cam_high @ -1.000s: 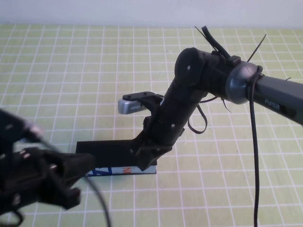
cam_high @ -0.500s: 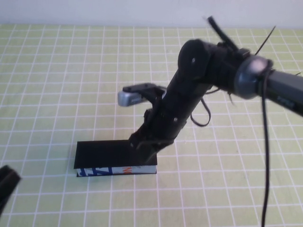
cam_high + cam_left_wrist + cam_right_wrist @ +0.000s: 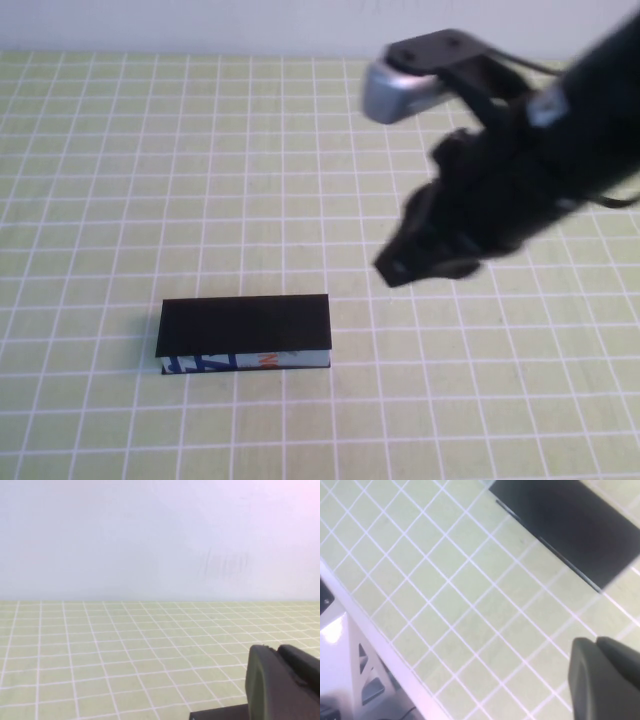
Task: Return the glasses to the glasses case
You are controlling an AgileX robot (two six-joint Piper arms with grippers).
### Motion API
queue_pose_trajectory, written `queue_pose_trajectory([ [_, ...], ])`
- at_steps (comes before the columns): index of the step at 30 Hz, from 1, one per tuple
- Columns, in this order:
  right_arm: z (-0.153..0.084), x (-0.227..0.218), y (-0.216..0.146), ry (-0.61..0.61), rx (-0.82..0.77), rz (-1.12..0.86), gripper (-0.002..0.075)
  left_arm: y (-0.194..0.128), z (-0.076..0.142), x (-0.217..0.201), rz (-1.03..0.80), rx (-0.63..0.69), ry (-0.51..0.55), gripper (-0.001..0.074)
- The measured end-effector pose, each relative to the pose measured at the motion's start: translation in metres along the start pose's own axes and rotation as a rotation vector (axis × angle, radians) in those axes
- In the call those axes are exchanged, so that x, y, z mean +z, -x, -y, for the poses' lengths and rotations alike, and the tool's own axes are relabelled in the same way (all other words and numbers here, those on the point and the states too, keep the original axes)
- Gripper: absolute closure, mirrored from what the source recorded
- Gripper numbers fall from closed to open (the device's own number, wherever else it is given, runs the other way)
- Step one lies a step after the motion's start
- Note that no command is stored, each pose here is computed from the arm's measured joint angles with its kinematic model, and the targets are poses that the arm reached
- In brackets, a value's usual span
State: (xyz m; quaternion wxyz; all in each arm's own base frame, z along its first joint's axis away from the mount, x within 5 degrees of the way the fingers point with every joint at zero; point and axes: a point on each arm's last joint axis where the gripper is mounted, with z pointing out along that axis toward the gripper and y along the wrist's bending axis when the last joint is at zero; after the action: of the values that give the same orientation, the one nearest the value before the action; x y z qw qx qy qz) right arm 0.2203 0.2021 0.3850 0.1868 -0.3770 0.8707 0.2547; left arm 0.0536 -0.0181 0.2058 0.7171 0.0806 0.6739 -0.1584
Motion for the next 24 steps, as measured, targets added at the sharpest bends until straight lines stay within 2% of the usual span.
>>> queue_pose_trajectory([
  [5, -0.015, -0.04, -0.045, -0.073, 0.027, 0.107, 0.0737, 0.0, 0.0, 0.0, 0.004, 0.0, 0.005, 0.0737],
  [10, -0.021, -0.053, -0.095, -0.113, 0.055, 0.19, 0.0737, 0.0, -0.001, 0.0, 0.005, -0.001, 0.007, 0.0737],
  [19, -0.011, -0.033, -0.172, -0.163, 0.124, 0.511, 0.0737, 0.0, -0.001, 0.0, 0.005, -0.002, 0.008, 0.0737],
  [24, -0.002, -0.006, -0.209, -0.153, 0.179, 0.517, 0.0737, 0.0, -0.001, 0.0, 0.006, 0.0, 0.009, 0.0737],
])
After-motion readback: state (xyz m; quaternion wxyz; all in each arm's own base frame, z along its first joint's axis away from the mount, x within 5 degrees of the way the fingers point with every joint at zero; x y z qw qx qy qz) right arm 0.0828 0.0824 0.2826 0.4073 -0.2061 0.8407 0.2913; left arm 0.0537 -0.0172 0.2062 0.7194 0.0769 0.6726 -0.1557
